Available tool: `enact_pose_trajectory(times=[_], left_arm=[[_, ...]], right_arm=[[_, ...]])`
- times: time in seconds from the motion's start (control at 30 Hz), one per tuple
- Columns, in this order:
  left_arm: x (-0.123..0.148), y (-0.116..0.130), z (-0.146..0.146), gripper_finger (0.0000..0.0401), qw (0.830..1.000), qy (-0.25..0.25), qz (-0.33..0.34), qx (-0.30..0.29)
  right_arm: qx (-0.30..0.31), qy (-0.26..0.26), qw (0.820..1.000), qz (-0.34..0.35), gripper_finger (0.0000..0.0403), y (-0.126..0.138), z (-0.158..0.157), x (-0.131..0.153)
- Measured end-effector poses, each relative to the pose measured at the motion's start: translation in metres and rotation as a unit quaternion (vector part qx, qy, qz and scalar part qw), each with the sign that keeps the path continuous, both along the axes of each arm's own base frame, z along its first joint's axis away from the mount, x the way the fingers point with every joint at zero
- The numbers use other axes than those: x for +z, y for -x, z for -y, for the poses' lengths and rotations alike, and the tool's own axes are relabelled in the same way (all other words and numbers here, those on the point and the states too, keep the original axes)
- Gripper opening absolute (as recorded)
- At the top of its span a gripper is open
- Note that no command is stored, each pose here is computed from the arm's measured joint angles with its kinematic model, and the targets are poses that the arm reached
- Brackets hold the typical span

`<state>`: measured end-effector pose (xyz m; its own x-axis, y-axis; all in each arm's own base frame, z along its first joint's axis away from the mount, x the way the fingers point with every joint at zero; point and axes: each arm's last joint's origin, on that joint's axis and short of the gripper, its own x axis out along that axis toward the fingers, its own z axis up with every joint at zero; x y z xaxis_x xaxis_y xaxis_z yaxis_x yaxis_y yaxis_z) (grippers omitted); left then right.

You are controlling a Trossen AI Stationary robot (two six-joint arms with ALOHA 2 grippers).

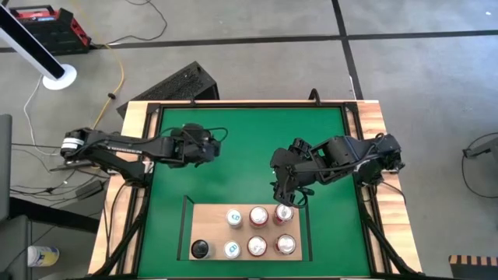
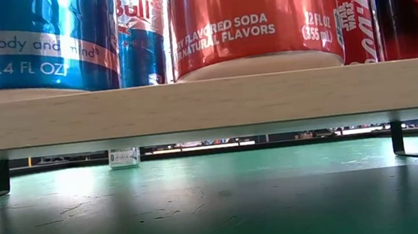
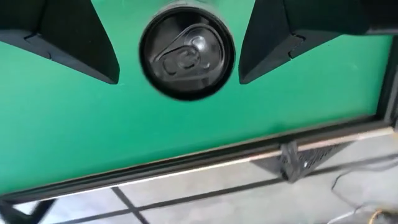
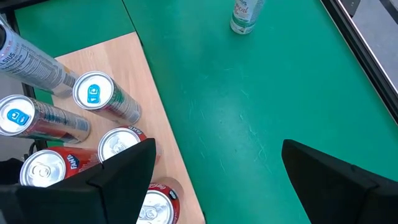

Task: Place canned beverage on shelf
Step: Put the white soda can on the shelf aligned with the other white soda can

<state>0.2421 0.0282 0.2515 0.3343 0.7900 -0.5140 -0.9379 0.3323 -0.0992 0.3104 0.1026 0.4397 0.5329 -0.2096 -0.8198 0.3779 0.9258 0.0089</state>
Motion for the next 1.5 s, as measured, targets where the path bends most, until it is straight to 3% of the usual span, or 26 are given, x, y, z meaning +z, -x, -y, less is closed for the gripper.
enact_pose_trajectory(times=[0.13, 0.23, 0.3, 0.43, 0.6, 0.83, 1.1, 1.27, 1.37, 1.5], left_arm=[[0.023, 0.008, 0.001, 0.0316, 0.998, -0.026, -0.025, -0.052], [0.039, 0.016, 0.001, 0.0316, 0.988, -0.048, -0.075, -0.128], [0.048, 0.021, 0.000, 0.0316, 0.968, -0.060, -0.119, -0.212], [0.059, 0.029, -0.008, 0.0316, 0.910, -0.036, -0.149, -0.386], [0.070, 0.041, -0.036, 0.0316, 0.867, 0.015, -0.125, -0.482], [0.073, 0.059, -0.072, 0.0316, 0.847, -0.035, -0.184, -0.497], [0.073, 0.063, -0.085, 0.0316, 0.864, -0.038, -0.197, -0.462], [0.073, 0.063, -0.084, 0.0320, 0.855, -0.045, -0.200, -0.477], [0.073, 0.063, -0.084, 0.0339, 0.851, -0.044, -0.194, -0.486], [0.071, 0.061, -0.085, 0.0376, 0.858, -0.034, -0.191, -0.475]], right_arm=[[0.000, 0.000, 1.000, 0.000, 0.0372, 0.000, 0.000, 0.000], [0.001, -0.002, 1.000, -0.001, 0.0372, 0.000, 0.000, 0.000], [0.004, -0.008, 1.000, -0.003, 0.0372, 0.000, 0.000, 0.000], [0.006, -0.012, 1.000, -0.005, 0.0372, 0.000, -0.001, 0.000], [0.003, -0.015, 1.000, -0.004, 0.0372, 0.000, 0.000, 0.000], [-0.002, -0.018, 1.000, -0.003, 0.0372, 0.000, 0.000, 0.000], [-0.005, -0.020, 1.000, -0.002, 0.0372, 0.000, 0.000, 0.000], [-0.005, -0.020, 1.000, -0.002, 0.0372, 0.000, 0.000, 0.000], [-0.005, -0.020, 1.000, -0.002, 0.0372, 0.000, 0.000, 0.000], [-0.005, -0.020, 1.000, -0.002, 0.0372, 0.000, 0.000, 0.000]])
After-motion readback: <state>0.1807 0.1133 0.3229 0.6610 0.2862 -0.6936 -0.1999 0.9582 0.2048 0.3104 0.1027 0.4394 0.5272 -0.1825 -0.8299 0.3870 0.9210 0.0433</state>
